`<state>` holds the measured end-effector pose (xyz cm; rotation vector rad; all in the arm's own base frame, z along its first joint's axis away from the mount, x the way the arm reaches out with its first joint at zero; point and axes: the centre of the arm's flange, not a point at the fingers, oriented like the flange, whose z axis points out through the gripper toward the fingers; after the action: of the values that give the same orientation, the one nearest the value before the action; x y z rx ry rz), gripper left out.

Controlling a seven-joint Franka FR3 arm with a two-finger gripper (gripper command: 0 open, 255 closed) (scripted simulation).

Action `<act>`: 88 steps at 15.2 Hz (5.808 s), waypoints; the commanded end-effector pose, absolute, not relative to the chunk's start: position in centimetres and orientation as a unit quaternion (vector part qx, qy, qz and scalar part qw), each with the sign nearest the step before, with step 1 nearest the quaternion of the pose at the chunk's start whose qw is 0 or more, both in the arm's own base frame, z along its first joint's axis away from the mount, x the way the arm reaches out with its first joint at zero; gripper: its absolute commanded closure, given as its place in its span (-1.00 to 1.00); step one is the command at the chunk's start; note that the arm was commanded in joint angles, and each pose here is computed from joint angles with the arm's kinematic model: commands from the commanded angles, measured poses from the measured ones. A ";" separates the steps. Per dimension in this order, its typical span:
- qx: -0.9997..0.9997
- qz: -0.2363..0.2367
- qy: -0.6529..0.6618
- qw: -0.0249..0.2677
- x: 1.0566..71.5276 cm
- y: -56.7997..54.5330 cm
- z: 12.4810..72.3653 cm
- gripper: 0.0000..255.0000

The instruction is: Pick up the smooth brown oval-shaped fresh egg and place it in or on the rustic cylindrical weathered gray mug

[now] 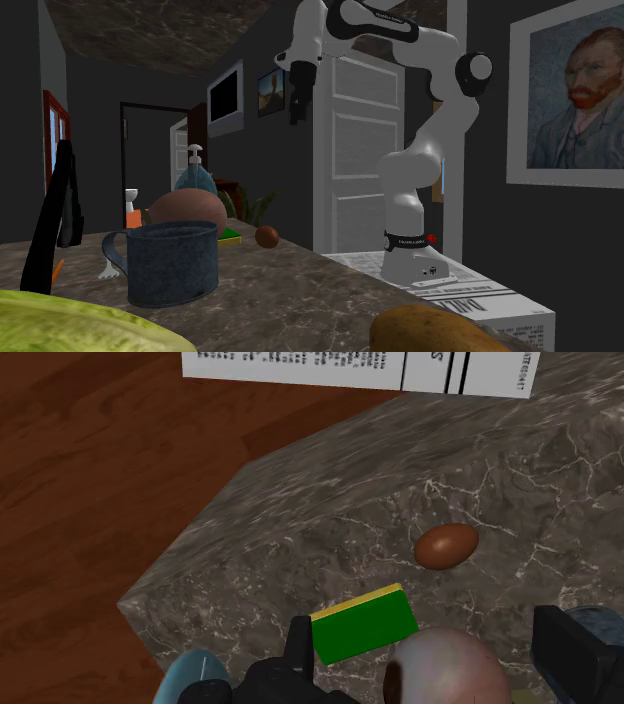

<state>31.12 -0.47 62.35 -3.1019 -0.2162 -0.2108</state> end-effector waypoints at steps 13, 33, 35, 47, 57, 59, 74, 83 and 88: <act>-0.995 -0.078 0.067 -0.016 34.2 7.5 48.4 -1.00; -0.978 -0.086 0.188 -0.041 39.5 12.8 31.9 -1.00; -0.978 -0.086 0.188 -0.041 39.5 12.8 31.9 -1.00; -0.978 -0.086 0.188 -0.041 39.5 12.8 31.9 1.00; -0.978 -0.086 0.188 -0.041 39.5 12.8 36.1 1.00; -0.978 -0.086 0.188 -0.041 39.5 12.8 37.2 1.00; -0.978 -0.086 0.188 -0.041 39.5 12.8 45.1 1.00; -0.978 -0.086 0.188 -0.041 40.3 13.8 49.0 1.00; -0.978 -0.086 0.188 -0.041 44.4 19.0 49.0 1.00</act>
<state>43.53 17.80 49.09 -3.1548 0.6040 -0.2786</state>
